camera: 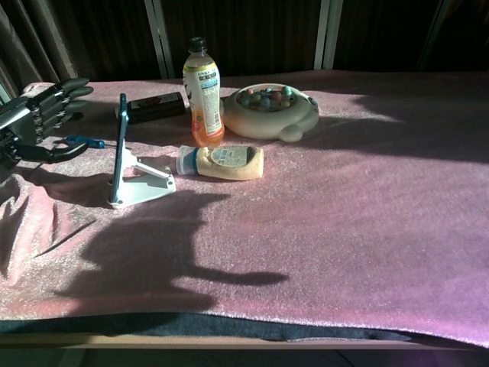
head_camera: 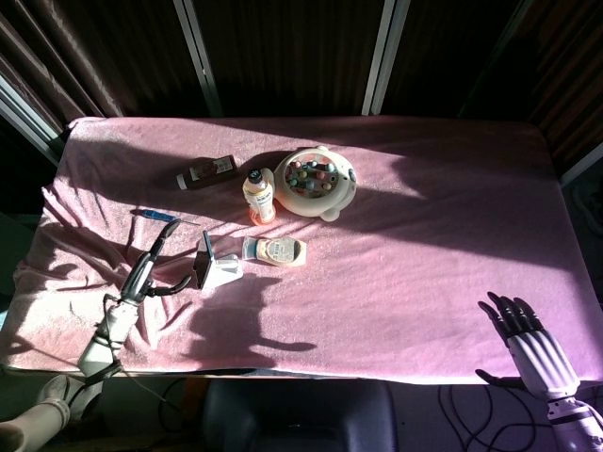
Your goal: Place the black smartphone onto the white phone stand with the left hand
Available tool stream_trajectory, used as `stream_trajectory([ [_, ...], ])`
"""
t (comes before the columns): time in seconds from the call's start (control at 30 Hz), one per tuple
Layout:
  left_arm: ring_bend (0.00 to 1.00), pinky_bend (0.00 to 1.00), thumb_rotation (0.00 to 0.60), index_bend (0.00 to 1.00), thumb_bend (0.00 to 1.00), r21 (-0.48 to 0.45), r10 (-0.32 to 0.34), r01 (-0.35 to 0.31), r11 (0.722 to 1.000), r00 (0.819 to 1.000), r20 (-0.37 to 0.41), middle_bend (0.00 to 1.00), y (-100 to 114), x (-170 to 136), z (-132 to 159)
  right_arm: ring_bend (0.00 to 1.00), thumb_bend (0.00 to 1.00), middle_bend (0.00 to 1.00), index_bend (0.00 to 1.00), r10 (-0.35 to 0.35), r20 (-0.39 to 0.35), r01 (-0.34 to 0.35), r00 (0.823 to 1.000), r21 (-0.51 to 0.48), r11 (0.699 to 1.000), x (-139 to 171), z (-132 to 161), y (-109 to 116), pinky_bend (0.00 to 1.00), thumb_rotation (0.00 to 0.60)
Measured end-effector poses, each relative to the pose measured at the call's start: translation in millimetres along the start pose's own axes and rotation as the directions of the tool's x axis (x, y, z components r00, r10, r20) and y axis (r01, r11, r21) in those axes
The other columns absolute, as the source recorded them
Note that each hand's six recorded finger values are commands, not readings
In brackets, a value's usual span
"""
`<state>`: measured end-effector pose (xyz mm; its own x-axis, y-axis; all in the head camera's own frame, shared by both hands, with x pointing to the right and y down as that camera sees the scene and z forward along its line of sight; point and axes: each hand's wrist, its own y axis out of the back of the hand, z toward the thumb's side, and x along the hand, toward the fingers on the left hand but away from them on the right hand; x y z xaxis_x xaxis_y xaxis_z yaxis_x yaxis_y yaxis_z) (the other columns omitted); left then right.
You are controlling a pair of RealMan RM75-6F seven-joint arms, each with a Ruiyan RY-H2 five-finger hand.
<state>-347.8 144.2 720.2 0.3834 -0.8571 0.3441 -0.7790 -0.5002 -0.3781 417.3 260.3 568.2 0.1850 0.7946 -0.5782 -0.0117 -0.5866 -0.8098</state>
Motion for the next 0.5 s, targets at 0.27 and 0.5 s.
stream_trajectory([
  [0.27,0.0,0.0,0.6,0.0,0.34,0.458,0.074,0.013,0.889,0.982,-0.173,0.0,47.9,-74.1,-8.6,0.0,0.24,0.0,0.0,-0.001,0.018,0.001,1.0,0.021,1.0,-0.8,-0.4,-1.6,0.0,0.6],
  [0.5,0.0,0.0,0.6,0.0,0.34,0.708,0.22,0.045,0.704,0.935,-0.279,0.0,56.9,-139.8,18.7,0.0,0.24,0.0,0.0,-0.046,0.012,0.046,0.999,0.028,0.999,2.8,5.5,4.7,0.0,0.6],
])
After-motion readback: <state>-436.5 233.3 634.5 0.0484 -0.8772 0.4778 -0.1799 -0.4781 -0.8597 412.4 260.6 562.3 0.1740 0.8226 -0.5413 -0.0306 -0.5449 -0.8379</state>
